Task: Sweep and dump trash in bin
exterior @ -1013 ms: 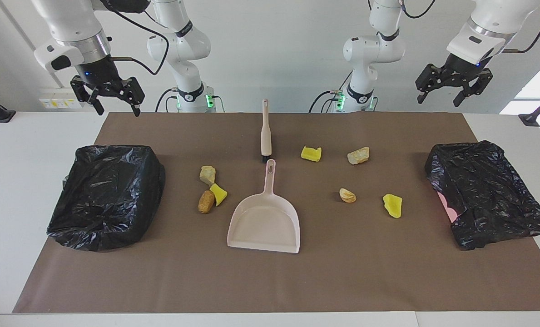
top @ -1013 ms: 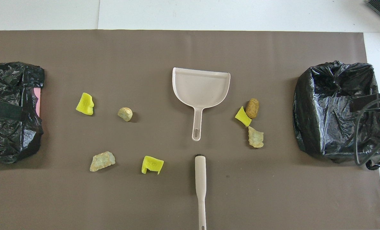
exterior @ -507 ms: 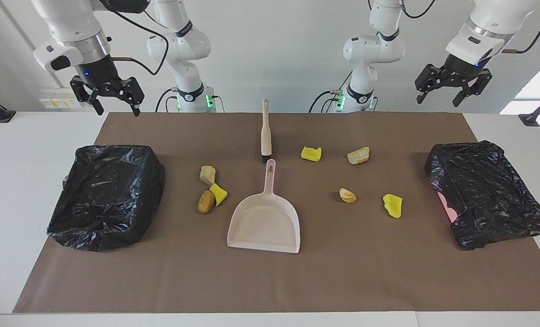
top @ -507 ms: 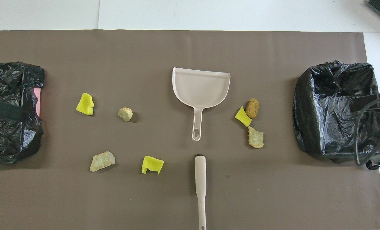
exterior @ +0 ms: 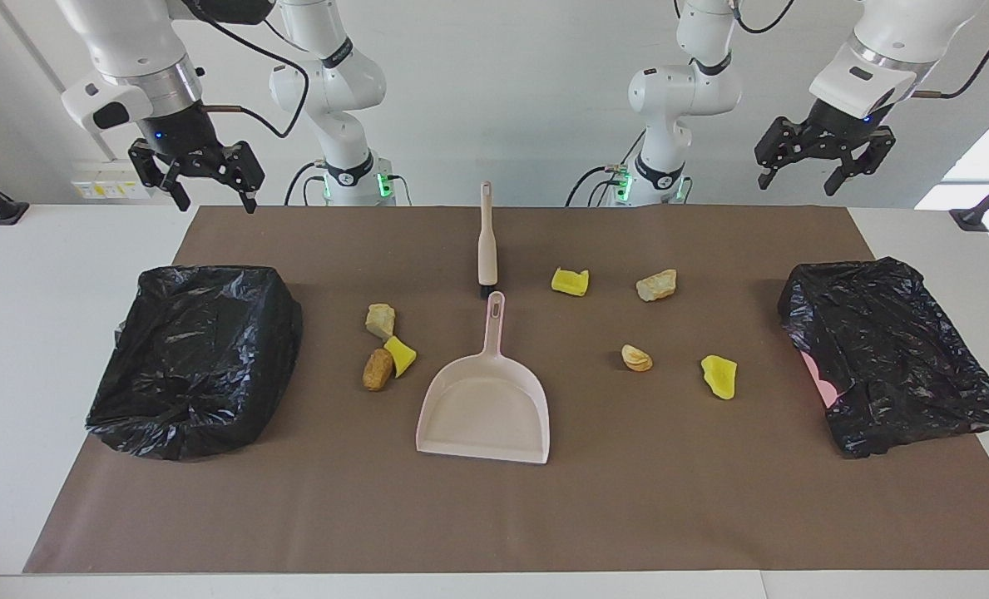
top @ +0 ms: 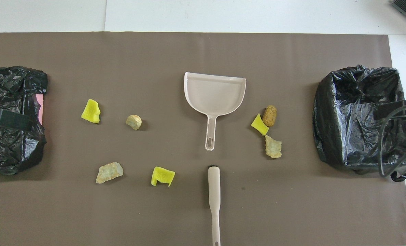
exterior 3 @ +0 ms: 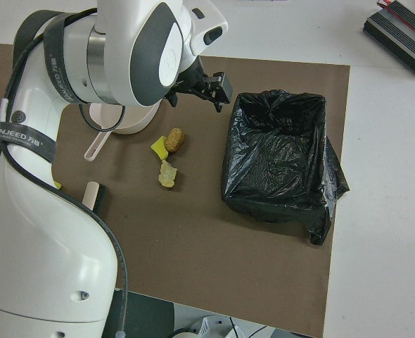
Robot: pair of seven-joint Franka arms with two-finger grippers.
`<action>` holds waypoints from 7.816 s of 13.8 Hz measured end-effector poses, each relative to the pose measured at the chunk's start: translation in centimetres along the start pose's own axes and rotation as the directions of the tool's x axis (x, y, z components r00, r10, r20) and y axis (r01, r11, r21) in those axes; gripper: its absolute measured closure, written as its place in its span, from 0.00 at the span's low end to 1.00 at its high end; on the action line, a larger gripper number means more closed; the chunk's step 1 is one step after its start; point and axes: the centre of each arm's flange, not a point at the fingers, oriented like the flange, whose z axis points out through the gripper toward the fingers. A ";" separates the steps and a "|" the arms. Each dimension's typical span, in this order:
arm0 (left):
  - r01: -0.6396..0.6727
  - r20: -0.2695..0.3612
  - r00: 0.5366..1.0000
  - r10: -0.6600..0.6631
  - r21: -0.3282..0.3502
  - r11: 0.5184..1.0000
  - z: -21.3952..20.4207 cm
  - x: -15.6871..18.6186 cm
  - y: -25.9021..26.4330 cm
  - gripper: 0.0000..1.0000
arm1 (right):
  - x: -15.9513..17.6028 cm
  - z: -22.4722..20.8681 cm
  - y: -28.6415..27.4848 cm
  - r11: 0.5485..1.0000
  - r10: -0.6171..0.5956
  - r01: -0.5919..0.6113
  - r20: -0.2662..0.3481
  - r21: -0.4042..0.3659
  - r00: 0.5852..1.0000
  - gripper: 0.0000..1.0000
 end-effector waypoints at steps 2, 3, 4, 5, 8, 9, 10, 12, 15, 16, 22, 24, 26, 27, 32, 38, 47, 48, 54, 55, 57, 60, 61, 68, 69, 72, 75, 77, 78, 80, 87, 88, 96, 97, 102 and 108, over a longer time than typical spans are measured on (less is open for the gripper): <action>-0.046 0.013 0.999 0.046 0.003 0.999 0.6 -0.7 2.6 0.00 | 0.0 0.0 0.0 1.000 0.000 0.000 0.000 0.000 1.000 0.00; -0.072 0.016 0.997 0.072 0.005 0.997 1.0 -1.3 4.2 0.00 | 0.0 0.0 0.0 1.000 0.000 0.000 0.000 0.000 1.000 0.00; -0.093 0.020 0.996 0.092 0.008 0.996 1.5 -2.0 6.0 0.00 | 0.0 0.0 0.0 1.000 0.000 0.000 0.000 0.000 1.000 0.00; -0.102 0.022 0.995 0.102 0.012 0.995 2.1 -2.7 8.1 0.00 | 0.0 0.0 0.0 1.000 0.000 0.000 0.000 0.000 1.000 0.00; -0.100 0.034 0.994 0.099 0.025 0.995 4.5 -5.0 14.4 0.00 | 0.0 0.0 0.2 1.000 0.003 -0.003 0.000 0.000 1.000 0.00; -0.103 0.041 0.994 0.102 0.029 0.994 5.5 -5.7 16.2 0.00 | 0.0 0.0 0.2 1.000 0.004 -0.004 0.004 0.000 1.000 0.00; -0.096 0.045 0.995 0.095 0.034 0.995 6.6 -6.3 18.1 0.00 | -0.1 0.1 0.3 1.000 0.005 -0.005 0.010 0.000 1.000 0.00; -0.070 0.037 0.997 0.069 0.040 0.997 9.4 -7.7 22.6 0.00 | -0.1 0.1 0.4 1.000 0.007 -0.007 0.012 0.000 1.000 0.00; -0.048 0.013 0.999 0.047 0.040 0.998 13.8 -10.2 28.8 0.00 | -0.1 0.1 0.4 1.000 0.008 -0.008 0.012 0.000 1.000 0.00; -0.046 0.007 0.999 0.045 0.038 0.998 14.9 -11.0 30.2 0.00 | -0.1 0.1 0.4 1.000 0.008 -0.008 0.012 0.000 1.000 0.00; -0.070 -0.005 0.997 0.071 0.026 0.997 21.3 -15.8 36.9 0.00 | -0.2 0.4 0.4 1.000 0.008 -0.008 0.019 0.000 1.000 0.00; -0.078 -0.006 0.997 0.079 0.021 0.997 24.4 -17.4 39.8 0.00 | -0.2 0.5 0.4 1.000 0.008 -0.008 0.021 0.000 1.000 0.00; -0.077 -0.003 0.997 0.077 0.019 0.997 28.0 -19.3 42.3 0.00 | -0.2 0.6 0.4 1.000 0.008 -0.008 0.023 0.000 1.000 0.00; -0.069 -0.005 0.998 0.069 0.015 0.998 29.6 -20.0 43.2 0.00 | -0.3 0.6 0.4 1.000 0.008 -0.008 0.024 0.000 1.000 0.00; -0.077 0.013 0.997 0.077 0.030 0.997 33.9 -21.8 44.2 0.00 | -0.5 0.9 0.4 1.000 0.007 -0.007 0.032 0.001 0.999 0.00; -0.067 0.028 0.997 0.066 0.044 0.997 35.8 -22.6 45.2 0.11 | -0.7 1.1 0.5 1.000 0.007 -0.007 0.036 0.002 0.999 0.00; -0.002 0.023 1.000 0.001 0.044 0.999 34.4 -22.0 45.0 0.74 | -0.7 1.3 0.5 1.000 0.007 -0.007 0.040 0.002 0.999 0.00; 0.005 0.036 0.999 -0.008 0.063 0.998 33.9 -21.8 44.5 0.74 | -0.7 1.3 0.5 1.000 0.007 -0.007 0.041 0.002 0.999 0.00; 0.187 0.107 0.972 -0.209 0.187 0.964 28.4 -15.7 36.1 0.74 | -0.9 1.4 0.5 1.000 0.007 -0.007 0.043 0.003 0.999 0.00; 0.225 0.091 0.965 -0.246 0.197 0.954 27.4 -13.9 34.0 0.74 | -1.0 1.4 0.5 1.000 0.007 -0.007 0.045 0.003 0.999 0.00; 0.302 0.063 0.945 -0.321 0.211 0.930 26.0 -10.8 29.6 0.74 | -1.1 1.5 0.5 1.000 0.007 -0.007 0.047 0.003 0.999 0.00; 0.359 0.021 0.927 -0.374 0.235 0.903 24.5 -6.8 21.4 0.74 | -1.1 2.4 0.4 1.000 0.010 -0.010 0.059 0.003 0.998 0.00; 0.349 0.023 0.931 -0.364 0.238 0.907 24.4 -5.9 19.1 0.74 | -0.9 2.9 0.1 1.000 0.006 -0.006 0.049 0.003 0.999 0.00; 0.240 0.004 0.969 -0.247 0.220 0.946 25.2 0.0 3.3 0.74 | 1.1 8.6 -14.5 0.999 0.045 -0.045 -0.005 0.007 0.999 0.00; 0.226 0.008 0.972 -0.234 0.221 0.949 25.6 0.5 1.7 0.74 | 1.5 10.2 -17.1 0.998 0.054 -0.054 -0.011 0.009 0.998 0.00; 0.217 0.006 0.975 -0.224 0.208 0.954 27.6 2.2 -2.1 0.74 | 2.3 15.7 -24.5 0.993 0.108 -0.107 -0.031 0.045 0.994 0.00; 0.164 0.053 0.983 -0.178 0.203 0.965 30.1 2.7 -4.0 0.74 | 2.2 20.8 -30.5 0.984 0.148 -0.145 -0.024 0.101 0.989 0.00; 0.103 0.079 0.990 -0.120 0.200 0.974 30.6 2.5 -4.0 0.74 | 2.2 23.4 -32.7 0.982 0.145 -0.140 -0.028 0.130 0.989 0.00; 0.076 0.085 0.992 -0.094 0.198 0.977 30.7 2.4 -3.6 0.74 | 2.2 24.4 -33.7 0.981 0.138 -0.132 -0.036 0.140 0.990 0.00; 0.009 0.096 0.995 -0.028 0.193 0.981 30.8 2.5 -1.6 0.74 | 2.0 26.6 -35.6 0.982 0.120 -0.111 -0.054 0.150 0.991 0.00; -0.216 0.143 0.968 0.204 0.080 0.973 31.6 0.9 7.2 0.74 | 0.7 29.8 -38.1 0.991 0.057 -0.053 -0.030 0.121 0.998 0.10; -0.280 0.155 0.951 0.267 0.069 0.958 31.6 0.5 8.1 0.74 | 0.7 29.9 -37.9 0.993 0.032 -0.029 -0.027 0.115 0.999 0.21; -0.606 0.282 0.757 0.590 -0.033 0.794 31.9 -4.5 10.5 0.74 | 1.0 29.4 -36.3 0.973 -0.220 0.218 0.021 0.081 0.975 0.67; -0.615 0.306 0.742 0.597 -0.045 0.787 31.9 -5.2 10.9 0.74 | 1.2 28.5 -35.7 0.956 -0.286 0.283 0.021 0.081 0.958 0.67; -0.612 0.301 0.748 0.592 -0.033 0.790 28.9 -6.3 11.0 0.74 | 2.9 21.7 -27.5 0.723 -0.688 0.682 0.030 0.115 0.725 0.67; -0.286 0.353 0.903 0.244 0.074 0.955 25.7 -9.2 9.6 0.74 | 1.7 22.9 -24.9 0.235 -0.972 0.963 0.034 0.130 0.233 0.67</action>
